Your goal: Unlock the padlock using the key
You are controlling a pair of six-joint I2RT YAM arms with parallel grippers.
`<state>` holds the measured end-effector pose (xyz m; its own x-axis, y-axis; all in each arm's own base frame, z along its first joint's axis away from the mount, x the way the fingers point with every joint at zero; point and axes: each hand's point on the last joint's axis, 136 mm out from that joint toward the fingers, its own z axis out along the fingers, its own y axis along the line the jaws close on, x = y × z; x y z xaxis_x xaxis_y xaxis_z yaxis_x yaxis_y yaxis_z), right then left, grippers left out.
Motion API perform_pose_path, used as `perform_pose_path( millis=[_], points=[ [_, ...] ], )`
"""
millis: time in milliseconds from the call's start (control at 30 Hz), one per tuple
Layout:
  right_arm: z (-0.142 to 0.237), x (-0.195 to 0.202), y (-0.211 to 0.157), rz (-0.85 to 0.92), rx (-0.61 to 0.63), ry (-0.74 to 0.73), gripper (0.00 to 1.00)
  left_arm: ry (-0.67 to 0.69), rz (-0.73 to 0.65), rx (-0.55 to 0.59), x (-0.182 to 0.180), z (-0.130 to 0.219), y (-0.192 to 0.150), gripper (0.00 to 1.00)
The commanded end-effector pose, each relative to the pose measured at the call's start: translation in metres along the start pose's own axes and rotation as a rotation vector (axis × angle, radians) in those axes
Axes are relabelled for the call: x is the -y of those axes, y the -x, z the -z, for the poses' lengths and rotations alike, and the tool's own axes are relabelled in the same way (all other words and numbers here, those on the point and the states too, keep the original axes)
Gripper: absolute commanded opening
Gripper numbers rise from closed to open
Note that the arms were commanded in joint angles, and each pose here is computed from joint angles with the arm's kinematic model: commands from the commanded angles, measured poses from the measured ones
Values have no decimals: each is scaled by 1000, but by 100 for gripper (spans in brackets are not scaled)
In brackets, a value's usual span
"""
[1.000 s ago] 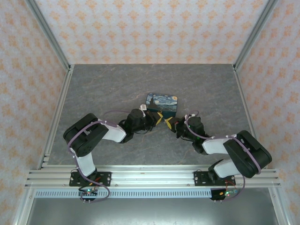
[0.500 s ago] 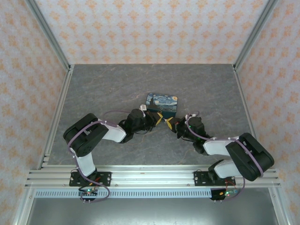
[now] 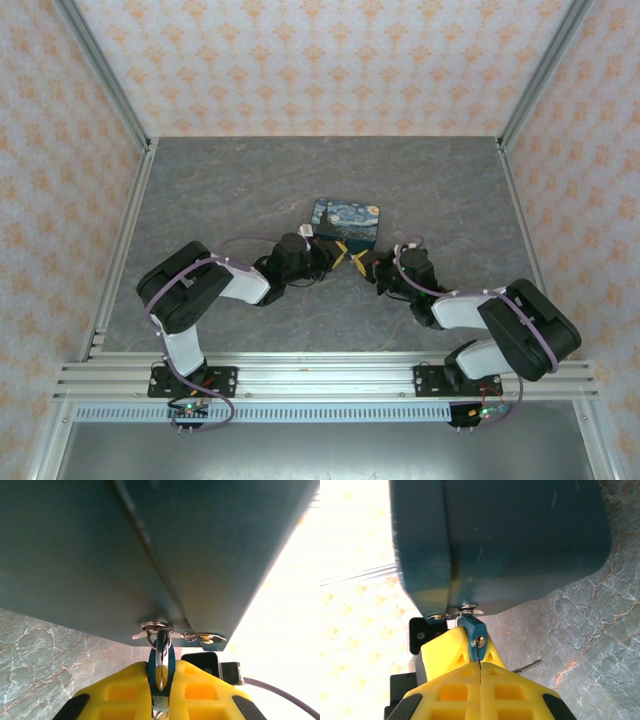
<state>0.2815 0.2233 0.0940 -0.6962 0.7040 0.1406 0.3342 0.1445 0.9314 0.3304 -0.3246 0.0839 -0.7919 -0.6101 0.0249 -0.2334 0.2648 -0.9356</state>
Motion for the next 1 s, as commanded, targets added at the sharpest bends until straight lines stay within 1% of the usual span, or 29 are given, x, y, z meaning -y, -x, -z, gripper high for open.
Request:
perform_pose_path(
  millis=[0, 600, 767, 967],
  points=[
    [-2, -15, 3, 14, 12, 44, 0, -47, -19, 1, 16, -5, -1, 0],
    [-6, -17, 8, 10, 35, 60, 0, -108, -2, -16, 39, -2, -7, 0],
    [-7, -21, 8, 10, 36, 74, 0, -94, -5, -10, 34, -2, -7, 0],
    [-2, -17, 6, 12, 34, 62, 0, -75, -3, 2, 27, -4, -5, 0]
  ],
)
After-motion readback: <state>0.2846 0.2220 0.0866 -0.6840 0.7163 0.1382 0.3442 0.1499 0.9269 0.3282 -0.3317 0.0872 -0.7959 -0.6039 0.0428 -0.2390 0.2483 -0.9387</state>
